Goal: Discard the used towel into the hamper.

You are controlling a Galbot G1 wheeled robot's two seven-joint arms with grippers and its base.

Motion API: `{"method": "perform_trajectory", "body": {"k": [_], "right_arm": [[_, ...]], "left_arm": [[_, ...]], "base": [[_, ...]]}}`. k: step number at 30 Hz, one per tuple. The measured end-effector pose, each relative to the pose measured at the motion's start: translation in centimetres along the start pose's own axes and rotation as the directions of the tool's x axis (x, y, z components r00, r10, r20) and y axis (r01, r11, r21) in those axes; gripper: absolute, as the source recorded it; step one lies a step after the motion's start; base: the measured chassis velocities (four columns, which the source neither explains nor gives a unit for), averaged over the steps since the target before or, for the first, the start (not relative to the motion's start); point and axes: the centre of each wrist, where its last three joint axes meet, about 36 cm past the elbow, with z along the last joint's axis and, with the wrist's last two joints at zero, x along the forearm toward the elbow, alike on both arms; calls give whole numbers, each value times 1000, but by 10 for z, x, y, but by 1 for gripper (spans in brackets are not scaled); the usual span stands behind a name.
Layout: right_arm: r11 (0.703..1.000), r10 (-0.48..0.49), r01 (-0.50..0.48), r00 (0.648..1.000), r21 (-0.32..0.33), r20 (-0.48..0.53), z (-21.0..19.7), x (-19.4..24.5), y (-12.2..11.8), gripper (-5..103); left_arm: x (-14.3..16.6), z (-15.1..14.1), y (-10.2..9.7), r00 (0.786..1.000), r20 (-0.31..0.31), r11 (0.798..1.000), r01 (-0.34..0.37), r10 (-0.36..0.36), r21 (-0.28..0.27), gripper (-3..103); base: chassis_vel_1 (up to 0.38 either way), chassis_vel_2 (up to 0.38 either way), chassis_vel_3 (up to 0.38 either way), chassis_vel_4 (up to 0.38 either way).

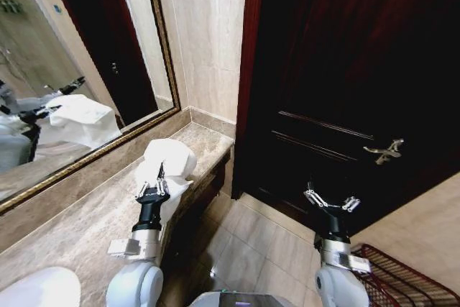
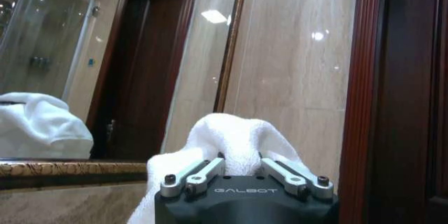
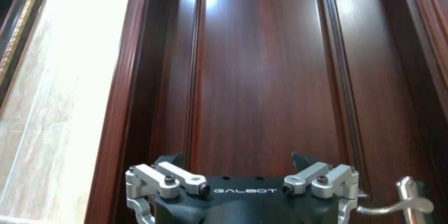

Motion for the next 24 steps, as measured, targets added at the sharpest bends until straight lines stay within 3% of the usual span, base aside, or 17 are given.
{"method": "perform_trajectory", "body": {"k": [9, 24], "right_arm": [[999, 33, -33, 999, -1, 5, -9, 2, -4, 100], [999, 47, -48, 999, 13, 7, -6, 5, -6, 100]], "left_arm": [[-2, 17, 9, 999, -34, 1000, -21, 21, -7, 9], [-2, 32, 3, 994, -74, 997, -82, 81, -3, 9]], "base": [[-3, -4, -6, -5], [-78, -85, -84, -73]]}}
